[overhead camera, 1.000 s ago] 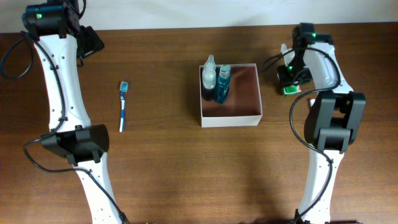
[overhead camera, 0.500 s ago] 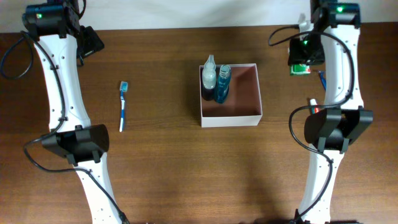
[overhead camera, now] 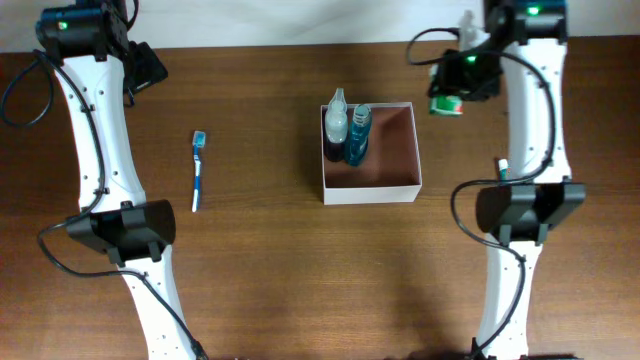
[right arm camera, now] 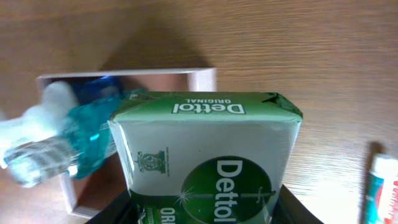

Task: Pack container
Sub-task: 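Lift the soap bar and carry it left over the pink box, then lower the soap bar into the box and open the right gripper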

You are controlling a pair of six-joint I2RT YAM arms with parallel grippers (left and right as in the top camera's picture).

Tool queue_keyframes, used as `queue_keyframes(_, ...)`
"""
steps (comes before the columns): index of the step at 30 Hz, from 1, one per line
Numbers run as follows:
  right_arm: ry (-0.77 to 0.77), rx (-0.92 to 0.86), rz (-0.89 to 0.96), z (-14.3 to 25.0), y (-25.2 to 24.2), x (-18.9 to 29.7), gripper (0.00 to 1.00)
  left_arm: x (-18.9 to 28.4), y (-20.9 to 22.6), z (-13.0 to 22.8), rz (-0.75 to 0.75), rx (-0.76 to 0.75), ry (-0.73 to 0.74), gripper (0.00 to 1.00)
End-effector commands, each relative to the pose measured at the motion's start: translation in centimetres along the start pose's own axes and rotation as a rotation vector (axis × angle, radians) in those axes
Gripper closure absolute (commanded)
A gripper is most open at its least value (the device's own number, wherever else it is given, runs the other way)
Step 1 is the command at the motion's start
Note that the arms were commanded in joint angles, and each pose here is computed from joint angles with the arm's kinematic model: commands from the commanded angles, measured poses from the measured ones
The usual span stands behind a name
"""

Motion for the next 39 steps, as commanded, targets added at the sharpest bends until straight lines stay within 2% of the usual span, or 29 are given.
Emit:
queue_keyframes(1,-0.023,0.061,-0.045,-0.3,3.7,0.7,0.57,1.0,0.4,-0.1,0.014,0.018,-0.011,0.01)
queue_keyframes(8,0.021,0.139,0.049,-0.2,6.6,-0.6,0.57,1.0,0.4,-0.1,0.014,0.018,-0.011,0.01)
queue_keyframes(12,0.043,0.114,0.056,-0.1,7.3,-1.3,0.57,1.0,0.4,-0.1,0.014,0.018,-0.011,0.01)
queue_keyframes(29,0.209,0.092,0.067,1.5,6.6,-5.5,0.57,1.0,0.4,-0.1,0.014,0.018,-0.011,0.01)
queue_keyframes(39,0.199,0.099,0.066,1.1,6.3,-7.8,0.56,1.0,0.4,-0.1,0.014,0.018,-0.011,0.01)
Point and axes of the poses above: each gripper's point midway between its finger pads, its own x axis back along the fingers, its own y axis along the line the jaws close on, z = x × y, the point moved 8 cm from there along x, back along the fingers, and after that the axes turned 15 degrees about x, right-handed, at the moved point
